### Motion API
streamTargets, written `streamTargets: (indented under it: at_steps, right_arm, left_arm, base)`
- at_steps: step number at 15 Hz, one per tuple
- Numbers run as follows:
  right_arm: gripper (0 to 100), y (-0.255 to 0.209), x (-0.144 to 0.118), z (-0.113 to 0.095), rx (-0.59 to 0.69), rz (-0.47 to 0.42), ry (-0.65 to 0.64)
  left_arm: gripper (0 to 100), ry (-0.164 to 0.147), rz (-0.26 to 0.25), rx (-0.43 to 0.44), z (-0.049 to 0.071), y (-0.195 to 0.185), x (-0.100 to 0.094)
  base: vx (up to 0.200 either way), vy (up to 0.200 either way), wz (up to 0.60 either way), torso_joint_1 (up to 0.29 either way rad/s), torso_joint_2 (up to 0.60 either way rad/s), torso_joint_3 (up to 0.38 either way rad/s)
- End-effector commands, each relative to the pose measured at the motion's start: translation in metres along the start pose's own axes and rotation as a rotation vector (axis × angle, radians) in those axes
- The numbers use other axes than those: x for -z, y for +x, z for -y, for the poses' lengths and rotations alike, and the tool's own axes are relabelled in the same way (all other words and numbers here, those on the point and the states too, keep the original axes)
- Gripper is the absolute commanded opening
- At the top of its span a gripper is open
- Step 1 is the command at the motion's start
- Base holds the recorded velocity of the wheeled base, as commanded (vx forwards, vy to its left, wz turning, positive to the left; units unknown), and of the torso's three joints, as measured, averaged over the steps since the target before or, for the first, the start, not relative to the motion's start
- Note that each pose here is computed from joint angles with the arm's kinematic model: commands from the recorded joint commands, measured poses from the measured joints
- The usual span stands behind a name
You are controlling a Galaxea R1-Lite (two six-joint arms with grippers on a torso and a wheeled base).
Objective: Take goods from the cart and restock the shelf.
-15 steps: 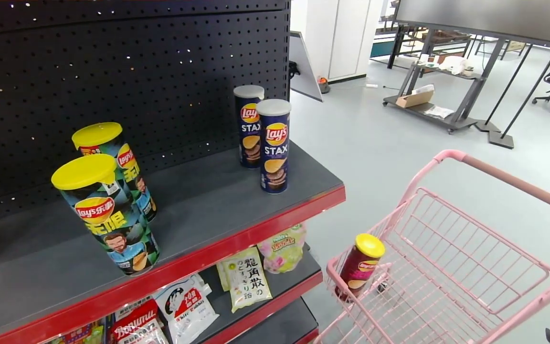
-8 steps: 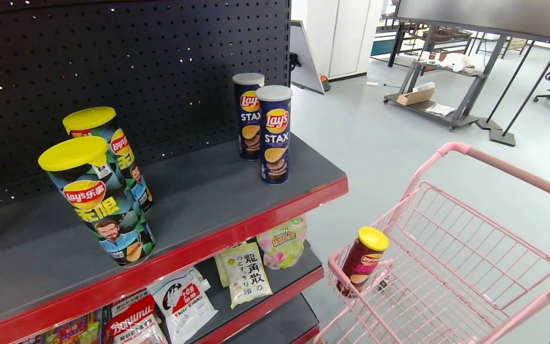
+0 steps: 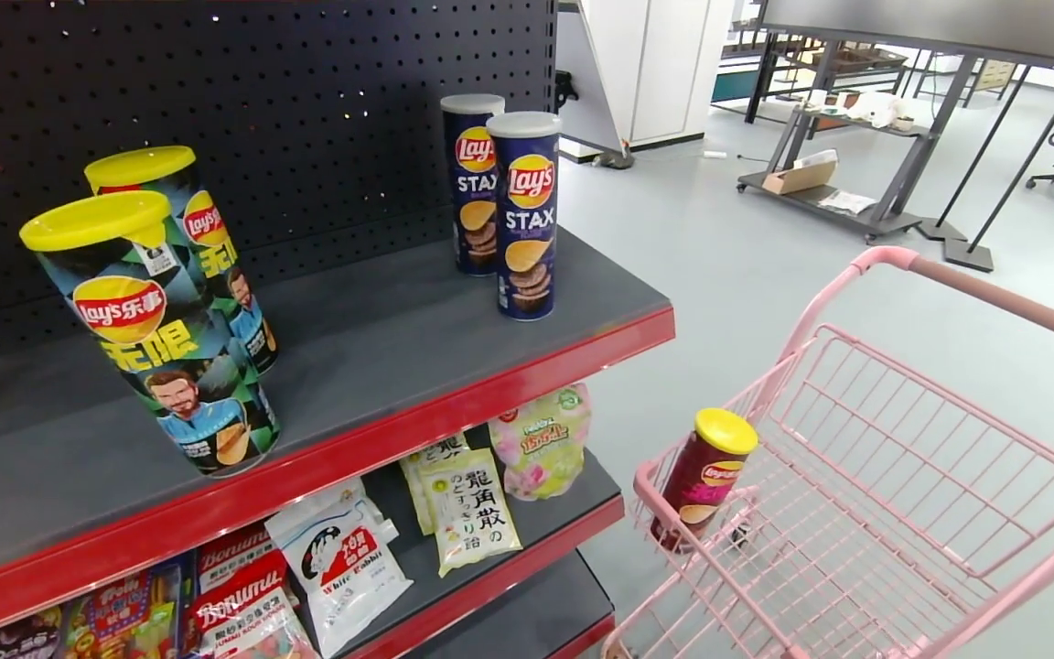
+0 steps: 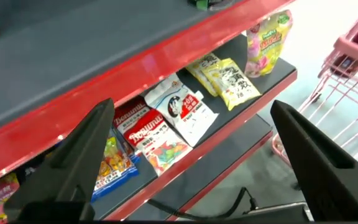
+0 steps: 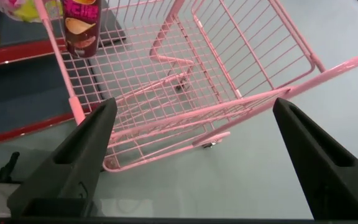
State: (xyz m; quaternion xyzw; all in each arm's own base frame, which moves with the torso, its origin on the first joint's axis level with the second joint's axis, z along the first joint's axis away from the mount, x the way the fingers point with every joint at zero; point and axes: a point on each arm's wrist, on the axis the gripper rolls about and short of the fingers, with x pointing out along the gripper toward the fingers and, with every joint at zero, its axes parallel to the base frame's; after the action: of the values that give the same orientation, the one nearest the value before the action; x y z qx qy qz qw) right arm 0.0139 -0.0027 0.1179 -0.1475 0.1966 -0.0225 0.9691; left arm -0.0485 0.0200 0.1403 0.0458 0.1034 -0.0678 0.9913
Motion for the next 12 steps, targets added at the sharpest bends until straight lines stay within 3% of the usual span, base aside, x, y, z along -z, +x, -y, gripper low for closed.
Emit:
streamTargets:
  at_steps: [1,5,9,10,12]
  right_arm:
    - [100,-0.002,0.005,-0.001,0.004,0.012,0.0]
    - [100,-0.002,0.016,-0.004,-0.007,0.023,-0.016]
    - [100,0.028,-0.042,0.003,-0.128,0.044,0.104]
    - [100,0.074,-0.078,0.003,-0.176,0.04,0.169]
    - [100,0.118,-0.082,-0.005,-0.204,-0.033,0.162]
  left_arm:
    - [100,0.003,0.006,-0.001,0.0,0.0,0.003]
    - [100,0.001,0.017,-0.001,0.0,-0.002,0.004]
    - [100,0.001,0.023,-0.003,0.0,-0.002,0.003]
    - [100,-0.003,0.035,-0.003,0.0,-0.002,0.001]
    - [100,-0.004,0.042,-0.005,0.0,-0.001,-0.002]
  base:
    - [0.0,0.0,0.0,-0.193,0.53,0.33]
    - [0.0,0.0,0.0,-0.128,0.36,0.238]
    - [0.0,0.0,0.0,-0.015,0.04,0.026]
    - [0.0,0.0,0.0,0.0,0.0,0.0]
    - [0.0,0.0,0.0,0.0,0.0,0.0]
